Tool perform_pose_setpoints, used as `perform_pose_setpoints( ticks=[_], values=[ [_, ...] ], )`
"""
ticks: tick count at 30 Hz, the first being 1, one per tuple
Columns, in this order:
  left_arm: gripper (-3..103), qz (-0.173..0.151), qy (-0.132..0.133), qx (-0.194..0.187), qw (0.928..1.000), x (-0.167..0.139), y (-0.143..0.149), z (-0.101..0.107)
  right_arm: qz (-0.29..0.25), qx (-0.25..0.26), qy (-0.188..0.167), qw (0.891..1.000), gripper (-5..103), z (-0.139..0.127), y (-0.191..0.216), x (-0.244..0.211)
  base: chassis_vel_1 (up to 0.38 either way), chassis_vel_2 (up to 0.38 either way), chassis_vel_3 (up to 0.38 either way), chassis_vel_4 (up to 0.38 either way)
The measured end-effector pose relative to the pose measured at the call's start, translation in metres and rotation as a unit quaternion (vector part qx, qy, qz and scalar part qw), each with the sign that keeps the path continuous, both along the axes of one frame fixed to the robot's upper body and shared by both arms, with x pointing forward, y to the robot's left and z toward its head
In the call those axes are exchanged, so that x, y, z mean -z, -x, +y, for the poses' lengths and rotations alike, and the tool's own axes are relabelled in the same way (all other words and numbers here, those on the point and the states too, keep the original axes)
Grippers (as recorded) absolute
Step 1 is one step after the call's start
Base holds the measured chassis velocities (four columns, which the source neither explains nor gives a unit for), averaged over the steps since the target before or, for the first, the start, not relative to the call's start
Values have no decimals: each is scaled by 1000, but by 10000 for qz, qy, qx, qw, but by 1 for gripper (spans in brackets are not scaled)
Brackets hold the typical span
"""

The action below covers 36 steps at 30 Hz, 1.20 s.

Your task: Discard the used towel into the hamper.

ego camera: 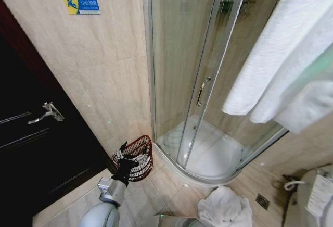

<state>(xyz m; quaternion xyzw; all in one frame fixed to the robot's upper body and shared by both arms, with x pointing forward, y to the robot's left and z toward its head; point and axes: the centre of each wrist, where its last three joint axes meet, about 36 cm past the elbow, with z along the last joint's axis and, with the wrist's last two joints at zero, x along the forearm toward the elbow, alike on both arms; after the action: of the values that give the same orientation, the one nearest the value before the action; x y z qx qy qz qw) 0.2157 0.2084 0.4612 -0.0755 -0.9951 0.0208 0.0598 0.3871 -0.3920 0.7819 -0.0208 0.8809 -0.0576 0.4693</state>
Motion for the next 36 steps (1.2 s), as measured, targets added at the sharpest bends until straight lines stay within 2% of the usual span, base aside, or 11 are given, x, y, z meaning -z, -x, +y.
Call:
perform_pose_setpoints(
  ticks=[7,11,20,36],
  values=[
    [100,0,0,0,10000,0,0,0,155,2,56,9999,10,12,17,33,0,0,0,0],
    [100,0,0,0,10000,0,0,0,131,-61,210,9997,8,19,32,41,0,0,0,0],
    [100,0,0,0,10000,0,0,0,302,-138,263,9991,6,28,45,63,0,0,0,0],
    [100,0,-1,0,10000,0,0,0,735,-179,-114,9971,5,47,72,129,0,0,0,0]
  ],
)
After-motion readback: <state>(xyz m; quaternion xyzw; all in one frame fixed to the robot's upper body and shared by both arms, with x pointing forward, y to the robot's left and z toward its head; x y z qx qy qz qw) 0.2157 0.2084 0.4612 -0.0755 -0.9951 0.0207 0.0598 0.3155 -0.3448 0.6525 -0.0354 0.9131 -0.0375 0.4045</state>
